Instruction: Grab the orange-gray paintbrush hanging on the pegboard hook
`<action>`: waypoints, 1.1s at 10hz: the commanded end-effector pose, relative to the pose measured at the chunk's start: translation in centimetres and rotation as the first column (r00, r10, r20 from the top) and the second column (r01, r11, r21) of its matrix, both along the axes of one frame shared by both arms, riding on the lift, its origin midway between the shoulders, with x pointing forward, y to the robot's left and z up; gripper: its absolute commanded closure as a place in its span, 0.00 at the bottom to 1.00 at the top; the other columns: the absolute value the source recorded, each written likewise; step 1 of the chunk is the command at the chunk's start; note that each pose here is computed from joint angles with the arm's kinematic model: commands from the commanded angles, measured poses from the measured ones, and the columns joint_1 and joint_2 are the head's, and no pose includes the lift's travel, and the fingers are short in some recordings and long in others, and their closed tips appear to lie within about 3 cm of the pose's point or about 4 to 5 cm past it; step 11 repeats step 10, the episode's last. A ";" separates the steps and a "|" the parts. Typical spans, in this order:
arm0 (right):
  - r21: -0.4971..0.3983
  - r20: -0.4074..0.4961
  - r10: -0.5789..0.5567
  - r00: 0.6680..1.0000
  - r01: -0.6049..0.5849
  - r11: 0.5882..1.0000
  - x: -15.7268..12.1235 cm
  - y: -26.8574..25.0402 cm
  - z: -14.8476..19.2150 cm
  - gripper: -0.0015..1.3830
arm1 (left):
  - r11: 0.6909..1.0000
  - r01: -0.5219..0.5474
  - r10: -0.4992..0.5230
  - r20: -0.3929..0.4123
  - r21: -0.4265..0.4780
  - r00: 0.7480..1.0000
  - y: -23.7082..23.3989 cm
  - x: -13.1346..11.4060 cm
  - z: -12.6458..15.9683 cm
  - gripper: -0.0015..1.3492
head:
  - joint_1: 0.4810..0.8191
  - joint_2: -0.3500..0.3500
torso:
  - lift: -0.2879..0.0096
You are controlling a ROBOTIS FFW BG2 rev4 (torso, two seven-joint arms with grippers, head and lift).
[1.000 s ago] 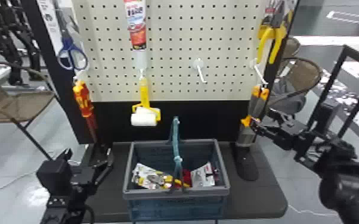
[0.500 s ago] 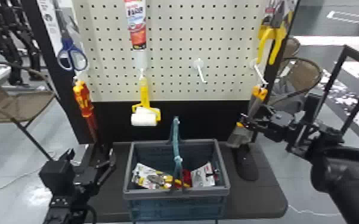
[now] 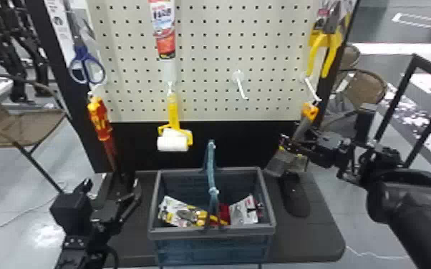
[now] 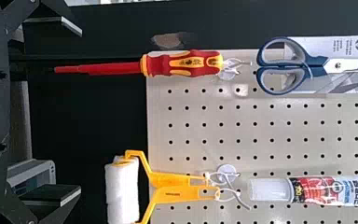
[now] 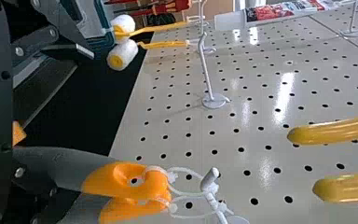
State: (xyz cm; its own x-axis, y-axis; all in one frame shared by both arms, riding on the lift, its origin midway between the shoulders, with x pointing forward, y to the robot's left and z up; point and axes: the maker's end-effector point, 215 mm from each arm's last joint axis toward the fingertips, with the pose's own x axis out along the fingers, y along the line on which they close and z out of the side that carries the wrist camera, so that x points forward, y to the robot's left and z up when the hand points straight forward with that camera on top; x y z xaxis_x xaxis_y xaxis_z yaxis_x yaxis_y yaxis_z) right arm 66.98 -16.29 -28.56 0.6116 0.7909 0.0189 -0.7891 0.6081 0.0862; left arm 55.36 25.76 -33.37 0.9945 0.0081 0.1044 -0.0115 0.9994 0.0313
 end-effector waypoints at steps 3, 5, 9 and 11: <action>0.025 -0.010 -0.020 1.000 0.020 0.999 0.2 -0.8 -0.1 0.86 | 1.000 0.002 -0.002 -0.002 0.000 1.000 -0.1 -0.1 -0.2 0.09 | 0.20 0.50 | 0.63; 0.030 -0.011 -0.024 1.000 0.024 0.999 0.2 -0.9 -0.3 0.86 | 1.000 0.004 -0.004 -0.002 -0.002 1.000 -0.1 -0.2 -0.2 0.09 | 0.20 0.50 | 0.63; 0.030 -0.012 -0.030 0.999 0.030 0.999 0.2 -1.1 -0.5 0.86 | 1.000 0.002 -0.002 -0.001 -0.001 1.000 0.0 -0.2 -0.1 0.09 | 0.20 0.50 | 0.63; 0.031 -0.012 -0.032 0.999 0.033 0.999 0.2 -1.2 -0.6 0.86 | 1.000 0.001 -0.001 -0.002 -0.001 1.000 0.0 -0.2 -0.2 0.09 | 0.20 0.50 | 0.63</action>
